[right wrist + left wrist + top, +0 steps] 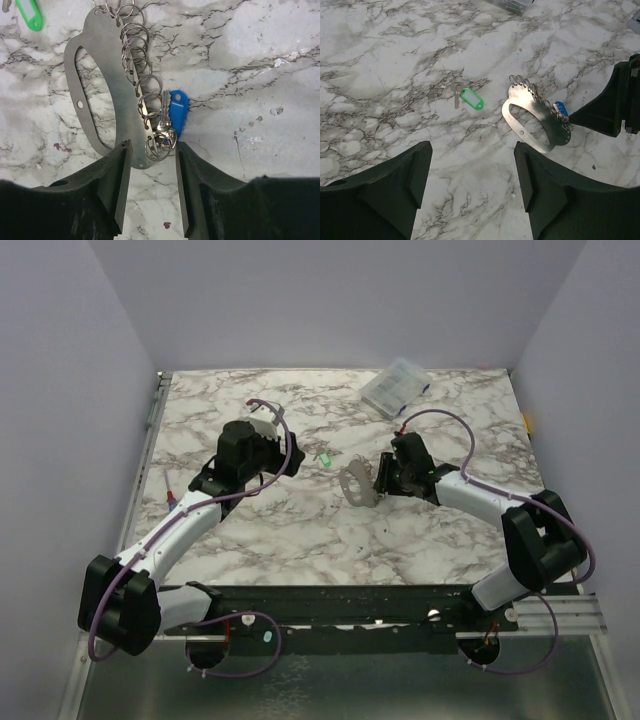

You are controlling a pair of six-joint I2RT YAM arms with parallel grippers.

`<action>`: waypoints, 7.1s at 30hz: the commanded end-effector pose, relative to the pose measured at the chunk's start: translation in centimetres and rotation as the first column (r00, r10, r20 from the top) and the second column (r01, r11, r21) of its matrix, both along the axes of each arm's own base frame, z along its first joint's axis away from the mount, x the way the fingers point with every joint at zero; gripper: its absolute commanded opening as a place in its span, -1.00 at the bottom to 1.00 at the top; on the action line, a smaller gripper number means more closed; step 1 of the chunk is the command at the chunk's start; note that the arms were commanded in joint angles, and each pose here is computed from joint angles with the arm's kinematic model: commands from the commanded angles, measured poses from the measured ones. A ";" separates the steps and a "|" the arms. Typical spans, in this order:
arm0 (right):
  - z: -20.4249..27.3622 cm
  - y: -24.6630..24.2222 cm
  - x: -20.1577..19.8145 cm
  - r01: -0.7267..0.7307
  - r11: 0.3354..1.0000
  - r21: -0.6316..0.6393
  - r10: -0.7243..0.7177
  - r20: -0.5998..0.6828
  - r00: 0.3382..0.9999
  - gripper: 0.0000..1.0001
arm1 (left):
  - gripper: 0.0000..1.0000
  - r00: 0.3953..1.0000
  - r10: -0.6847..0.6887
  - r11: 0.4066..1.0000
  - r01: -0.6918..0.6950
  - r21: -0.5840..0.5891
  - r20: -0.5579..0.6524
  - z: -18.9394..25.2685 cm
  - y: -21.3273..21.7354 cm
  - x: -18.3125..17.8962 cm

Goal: Put the keys on the keyring

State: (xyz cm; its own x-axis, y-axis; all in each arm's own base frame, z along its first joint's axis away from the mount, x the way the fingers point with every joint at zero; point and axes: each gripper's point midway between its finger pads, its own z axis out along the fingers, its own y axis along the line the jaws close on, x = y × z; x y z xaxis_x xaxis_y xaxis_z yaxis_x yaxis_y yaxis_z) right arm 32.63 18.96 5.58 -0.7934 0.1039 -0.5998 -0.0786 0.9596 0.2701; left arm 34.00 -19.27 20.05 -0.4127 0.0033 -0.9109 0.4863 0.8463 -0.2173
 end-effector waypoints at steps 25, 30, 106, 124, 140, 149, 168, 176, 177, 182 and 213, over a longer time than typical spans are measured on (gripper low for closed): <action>-1.5 0.7 2.6 -0.168 0.976 -0.139 0.176 0.050 0.983 -0.26 | 0.48 0.997 -0.050 0.999 0.050 0.001 0.052 1.8 -1.0 -0.6; -1.7 0.5 3.0 -0.161 0.974 -0.159 0.170 0.050 0.984 -0.28 | 0.48 0.997 -0.051 0.999 0.051 0.004 0.053 1.8 -1.0 -0.6; -2.8 0.3 4.0 0.165 0.983 -0.078 -0.170 -0.057 0.984 -0.45 | 0.47 0.995 -0.080 0.997 0.079 0.018 0.057 1.8 -1.7 -1.5; -2.4 1.1 4.8 0.099 0.993 -0.070 -0.101 -0.025 0.995 -0.45 | 0.47 0.995 -0.080 0.996 0.079 0.030 0.054 1.6 -1.7 -1.5; -2.7 1.2 4.6 0.077 0.995 -0.070 -0.079 -0.030 0.996 -0.99 | 0.46 0.995 -0.082 0.996 0.081 0.033 0.051 1.5 -1.8 -1.5; -0.1 1.4 4.6 0.041 0.999 -0.032 -0.040 0.045 0.998 -0.99 | 0.46 0.995 -0.082 0.996 0.080 0.033 0.050 1.5 -1.8 -1.5; 2.0 2.0 3.7 -0.042 0.999 0.002 0.042 0.088 0.995 -0.57 | 0.46 0.995 -0.081 0.996 0.079 0.034 0.057 1.7 -1.7 -1.5; 0.6 1.3 2.8 -0.173 0.979 -0.107 0.181 0.074 0.981 0.19 | 0.46 0.995 -0.082 0.996 0.079 0.038 0.059 1.6 -1.7 -1.6; 0.5 1.1 2.8 -0.182 0.976 -0.123 0.192 0.073 0.979 0.19 | 0.46 0.995 -0.083 0.996 0.081 0.037 0.058 1.6 -1.7 -1.6; -0.6 0.9 3.0 -0.206 0.965 -0.164 0.216 0.044 0.975 0.17 | 0.46 0.995 -0.083 0.996 0.081 0.038 0.058 1.6 -1.7 -1.6; -2.5 0.7 4.1 -0.212 0.935 -0.284 0.224 0.008 0.975 -0.79 | 0.46 0.995 -0.082 0.996 0.080 0.043 0.057 1.5 -1.8 -1.7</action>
